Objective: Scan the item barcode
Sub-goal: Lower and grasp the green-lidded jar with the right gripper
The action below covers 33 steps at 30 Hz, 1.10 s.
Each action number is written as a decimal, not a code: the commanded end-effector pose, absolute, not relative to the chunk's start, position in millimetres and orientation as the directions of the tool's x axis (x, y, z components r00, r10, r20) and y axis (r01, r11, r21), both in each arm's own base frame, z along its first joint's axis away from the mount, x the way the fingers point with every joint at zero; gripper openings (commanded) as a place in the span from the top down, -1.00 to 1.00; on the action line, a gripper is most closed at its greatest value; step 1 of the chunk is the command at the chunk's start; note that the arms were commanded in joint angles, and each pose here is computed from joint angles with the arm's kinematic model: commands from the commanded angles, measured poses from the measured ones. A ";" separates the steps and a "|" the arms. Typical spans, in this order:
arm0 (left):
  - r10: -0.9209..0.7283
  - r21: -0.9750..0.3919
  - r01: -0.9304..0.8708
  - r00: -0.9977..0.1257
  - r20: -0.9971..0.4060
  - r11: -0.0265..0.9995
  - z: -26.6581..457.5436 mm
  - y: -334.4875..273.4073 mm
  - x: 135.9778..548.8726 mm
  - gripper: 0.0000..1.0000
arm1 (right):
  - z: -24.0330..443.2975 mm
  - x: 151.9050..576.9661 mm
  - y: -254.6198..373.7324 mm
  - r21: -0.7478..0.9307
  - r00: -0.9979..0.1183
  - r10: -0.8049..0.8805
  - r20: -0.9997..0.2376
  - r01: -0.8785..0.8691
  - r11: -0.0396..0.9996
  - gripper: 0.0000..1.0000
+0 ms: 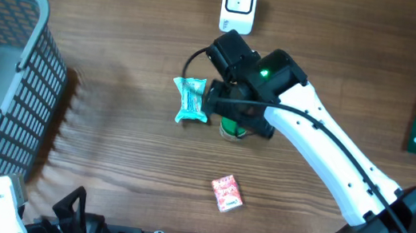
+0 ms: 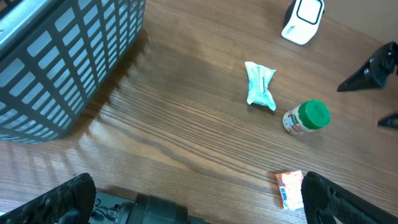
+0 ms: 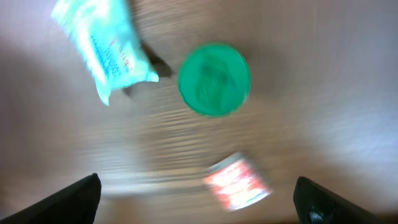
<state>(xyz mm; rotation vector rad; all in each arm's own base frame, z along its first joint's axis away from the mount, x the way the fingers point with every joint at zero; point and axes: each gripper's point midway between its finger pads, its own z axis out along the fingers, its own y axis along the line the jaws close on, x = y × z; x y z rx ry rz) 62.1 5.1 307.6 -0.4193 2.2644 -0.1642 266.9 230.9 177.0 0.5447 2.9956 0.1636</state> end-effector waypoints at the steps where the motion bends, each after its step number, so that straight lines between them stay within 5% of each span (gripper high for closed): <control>1: -0.337 -0.235 -0.243 -0.615 -0.713 0.941 307.7 6.9 61.0 -0.99 | 153.5 256.9 231.5 0.059 -0.278 0.958 0.072 0.960 0.275 -0.99; 2: -0.337 -0.236 -0.243 -0.614 -0.713 0.941 307.7 6.9 61.1 -1.00 | 143.6 255.8 229.1 0.039 -0.213 0.975 0.064 0.977 0.211 -0.99; 12: -0.337 -0.235 -0.243 -0.615 -0.713 0.941 307.7 6.9 61.0 -1.00 | 58.8 284.0 230.3 0.056 -0.171 0.983 0.073 0.984 0.167 -0.99; 15: -0.337 -0.235 -0.243 -0.615 -0.713 0.941 307.7 6.9 61.0 -1.00 | 52.1 289.0 218.2 0.057 -0.326 0.945 0.005 0.944 0.325 -0.96; 20: -0.337 -0.235 -0.243 -0.615 -0.713 0.941 307.7 6.9 61.0 -1.00 | 50.8 279.3 209.7 0.004 -0.467 0.884 -0.017 0.884 0.467 -0.39; 24: -0.337 -0.235 -0.243 -0.615 -0.713 0.941 307.7 6.9 61.0 -0.99 | 51.1 281.3 208.4 -0.005 -0.812 0.583 -0.031 0.584 0.812 -0.28; 26: -0.337 -0.235 -0.243 -0.615 -0.713 0.941 307.7 6.9 61.0 -1.00 | 52.7 283.7 207.4 -0.023 -0.986 0.160 -0.039 0.161 0.987 -0.38; 29: -0.337 -0.235 -0.243 -0.615 -0.713 0.941 307.7 6.9 61.0 -1.00 | 66.2 281.5 206.7 -0.040 -0.960 -0.280 -0.005 -0.280 0.959 -0.38; 31: -0.337 -0.235 -0.243 -0.615 -0.713 0.941 307.7 6.9 61.0 -1.00 | 84.7 277.7 203.5 -0.047 -0.882 -0.471 0.029 -0.472 0.881 -1.00; 33: -0.337 -0.236 -0.243 -0.614 -0.713 0.941 307.7 6.9 61.1 -0.99 | 105.6 279.5 206.4 -0.037 -0.874 -0.486 0.015 -0.486 0.873 -0.99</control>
